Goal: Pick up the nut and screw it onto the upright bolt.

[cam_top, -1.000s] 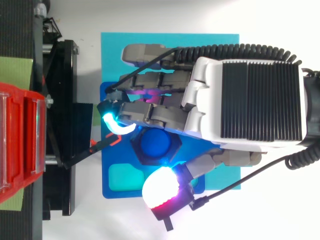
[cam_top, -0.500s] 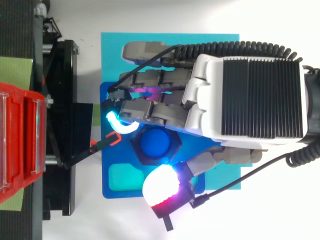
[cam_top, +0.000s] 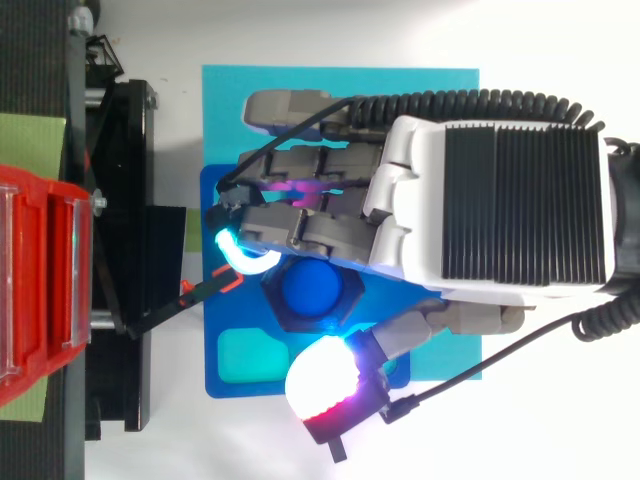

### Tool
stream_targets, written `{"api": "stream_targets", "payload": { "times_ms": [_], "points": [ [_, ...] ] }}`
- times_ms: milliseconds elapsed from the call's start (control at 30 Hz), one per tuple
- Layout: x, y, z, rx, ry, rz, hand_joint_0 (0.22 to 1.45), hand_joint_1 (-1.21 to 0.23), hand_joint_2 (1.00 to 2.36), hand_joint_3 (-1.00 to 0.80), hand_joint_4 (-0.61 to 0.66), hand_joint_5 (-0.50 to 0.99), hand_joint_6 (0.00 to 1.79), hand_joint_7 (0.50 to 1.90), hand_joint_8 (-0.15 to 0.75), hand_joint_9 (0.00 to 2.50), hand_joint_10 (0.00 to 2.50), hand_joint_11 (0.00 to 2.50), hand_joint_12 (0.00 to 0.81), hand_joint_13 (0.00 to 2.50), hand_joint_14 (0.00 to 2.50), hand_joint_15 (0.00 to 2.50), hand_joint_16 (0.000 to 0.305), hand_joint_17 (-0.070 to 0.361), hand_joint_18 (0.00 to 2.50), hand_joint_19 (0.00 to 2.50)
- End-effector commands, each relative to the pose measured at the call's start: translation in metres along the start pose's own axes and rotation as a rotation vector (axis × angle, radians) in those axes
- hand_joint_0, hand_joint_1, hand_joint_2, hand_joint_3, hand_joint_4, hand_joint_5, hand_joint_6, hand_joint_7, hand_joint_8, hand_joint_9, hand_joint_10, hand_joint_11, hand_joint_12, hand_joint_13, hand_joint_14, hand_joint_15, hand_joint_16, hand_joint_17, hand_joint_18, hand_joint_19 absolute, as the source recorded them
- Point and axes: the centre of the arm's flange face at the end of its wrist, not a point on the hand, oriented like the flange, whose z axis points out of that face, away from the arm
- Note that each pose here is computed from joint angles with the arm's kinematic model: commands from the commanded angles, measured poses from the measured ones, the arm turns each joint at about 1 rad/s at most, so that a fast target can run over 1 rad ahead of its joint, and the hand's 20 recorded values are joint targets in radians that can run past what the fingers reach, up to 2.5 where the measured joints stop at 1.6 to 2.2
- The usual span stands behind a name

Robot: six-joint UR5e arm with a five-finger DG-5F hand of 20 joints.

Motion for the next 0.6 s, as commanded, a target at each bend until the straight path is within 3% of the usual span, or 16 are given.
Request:
{"api": "stream_targets", "payload": {
  "times_ms": [0,267,567],
  "points": [
    [0.001,0.000,0.000,0.000,0.001,0.005,0.53,-0.24,1.00,-0.50,0.27,-0.02,0.50,1.04,0.245,0.93,0.00,0.00,0.246,0.60,0.00,0.00,0.023,0.052,0.15,0.00],
    [0.000,-0.004,-0.002,0.007,0.009,0.007,0.53,-0.24,1.00,-0.50,0.24,0.00,0.50,1.18,0.249,0.95,0.00,0.00,0.244,0.61,0.00,0.00,0.023,0.051,0.17,0.00],
    [0.001,-0.018,-0.007,0.025,0.049,0.014,0.53,-0.25,1.00,-0.50,0.20,0.03,0.50,1.30,0.255,1.00,0.00,0.00,0.235,0.65,0.00,0.00,0.021,0.047,0.22,0.00]
  ]
}}
